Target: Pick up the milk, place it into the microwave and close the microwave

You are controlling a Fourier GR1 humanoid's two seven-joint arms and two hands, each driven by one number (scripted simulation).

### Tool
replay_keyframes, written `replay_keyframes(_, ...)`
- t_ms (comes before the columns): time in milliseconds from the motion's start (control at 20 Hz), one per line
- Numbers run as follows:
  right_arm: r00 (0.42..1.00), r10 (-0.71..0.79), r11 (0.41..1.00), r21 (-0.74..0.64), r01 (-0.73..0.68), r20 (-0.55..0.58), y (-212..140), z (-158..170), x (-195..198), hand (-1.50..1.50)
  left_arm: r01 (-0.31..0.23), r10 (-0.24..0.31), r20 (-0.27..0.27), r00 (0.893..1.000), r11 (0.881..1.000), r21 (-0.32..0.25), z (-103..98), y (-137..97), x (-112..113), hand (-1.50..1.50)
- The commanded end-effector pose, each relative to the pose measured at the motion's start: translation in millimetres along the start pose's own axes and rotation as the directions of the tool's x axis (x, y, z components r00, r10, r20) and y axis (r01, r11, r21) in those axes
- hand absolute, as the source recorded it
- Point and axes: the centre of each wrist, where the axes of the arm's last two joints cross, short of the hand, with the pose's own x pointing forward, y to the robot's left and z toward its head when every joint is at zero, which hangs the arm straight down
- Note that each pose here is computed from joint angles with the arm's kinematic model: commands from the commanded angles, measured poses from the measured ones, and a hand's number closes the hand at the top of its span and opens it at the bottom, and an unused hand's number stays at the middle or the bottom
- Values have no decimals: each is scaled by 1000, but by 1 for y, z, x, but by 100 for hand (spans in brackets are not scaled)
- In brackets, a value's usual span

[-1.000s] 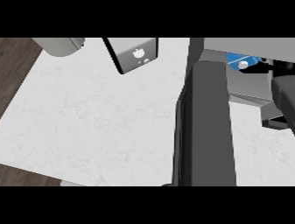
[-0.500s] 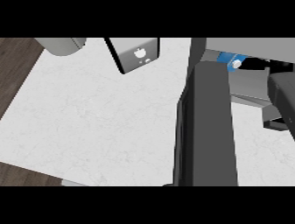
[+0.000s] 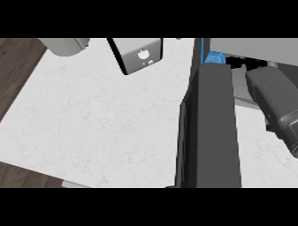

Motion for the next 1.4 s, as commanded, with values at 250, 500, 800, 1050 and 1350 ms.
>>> replay_keyframes(250, 999, -29, 999, -16, 30, 15, 47, -14, 46, -150, 1, -2, -50, 999, 1000, -12, -3, 6, -3, -150)
replay_keyframes(500, 999, -37, 998, -50, 39, 40, 52, -16, 53, -150, -37, 36, -64, 997, 999, -14, 0, 0, -21, -150)
replay_keyframes(800, 997, -53, 990, -126, 59, 50, 36, -13, 37, -150, -60, 58, -93, 994, 998, -22, 3, -5, -29, -150)
replay_keyframes(1050, 999, -11, 996, -83, 14, 34, 19, -1, 11, -150, -56, 54, -96, 994, 998, -19, 9, -17, -36, -150)
replay_keyframes(1350, 994, -106, 994, -39, 107, 24, 22, 11, -5, -150, -105, 97, -88, 991, 990, -91, 1, -30, -54, -150)
